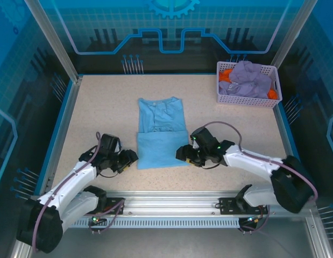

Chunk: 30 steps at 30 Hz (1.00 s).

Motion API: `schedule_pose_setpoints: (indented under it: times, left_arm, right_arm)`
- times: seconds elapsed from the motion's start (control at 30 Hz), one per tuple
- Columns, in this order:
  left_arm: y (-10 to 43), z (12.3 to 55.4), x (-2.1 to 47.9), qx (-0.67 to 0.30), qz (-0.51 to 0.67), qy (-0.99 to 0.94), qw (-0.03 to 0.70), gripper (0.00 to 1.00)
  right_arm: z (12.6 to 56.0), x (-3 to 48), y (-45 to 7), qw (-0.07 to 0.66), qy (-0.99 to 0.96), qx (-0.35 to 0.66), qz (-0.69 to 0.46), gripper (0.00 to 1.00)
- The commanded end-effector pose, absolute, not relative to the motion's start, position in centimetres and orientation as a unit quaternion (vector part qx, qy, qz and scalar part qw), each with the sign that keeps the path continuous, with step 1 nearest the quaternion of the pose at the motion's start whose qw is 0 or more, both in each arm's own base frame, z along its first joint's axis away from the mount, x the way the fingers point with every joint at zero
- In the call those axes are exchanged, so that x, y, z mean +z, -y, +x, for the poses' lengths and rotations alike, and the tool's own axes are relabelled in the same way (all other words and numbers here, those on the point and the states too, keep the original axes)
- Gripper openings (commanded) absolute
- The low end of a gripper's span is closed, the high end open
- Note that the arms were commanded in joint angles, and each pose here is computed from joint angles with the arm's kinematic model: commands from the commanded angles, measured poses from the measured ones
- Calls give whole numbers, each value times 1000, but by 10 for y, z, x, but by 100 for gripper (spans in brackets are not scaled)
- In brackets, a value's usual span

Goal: Fold and stack the t-shirts

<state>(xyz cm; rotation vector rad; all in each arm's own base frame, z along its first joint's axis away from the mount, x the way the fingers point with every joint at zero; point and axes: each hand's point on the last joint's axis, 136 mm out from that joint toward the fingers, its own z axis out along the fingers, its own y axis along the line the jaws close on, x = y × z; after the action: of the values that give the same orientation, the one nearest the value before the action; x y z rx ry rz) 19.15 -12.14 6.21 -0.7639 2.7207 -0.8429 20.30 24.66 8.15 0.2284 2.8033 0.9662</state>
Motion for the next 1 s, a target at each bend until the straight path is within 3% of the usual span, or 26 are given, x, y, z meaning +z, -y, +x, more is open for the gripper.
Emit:
schedule_pose_setpoints:
  times: [0.0,0.27,0.53,0.83,0.97]
  left_arm:
    - [148,180,74,-330,-229,-914,52,53]
    - [153,175,50,-311,-253,-915,43,45]
    - [147,175,23,-278,-286,-917,23,39]
    - [132,175,18,-243,-304,-920,43,44]
    - [136,181,15,-254,-313,-914,47,43]
  right_arm:
    - [198,73,-206,105,-955,257,105,66]
    - [199,40,-203,46,-963,251,91,52]
    - [204,26,-209,25,-969,235,79,45]
    - [201,21,-220,15,-969,237,64,44]
    - [201,16,-219,10,-972,224,66,35]
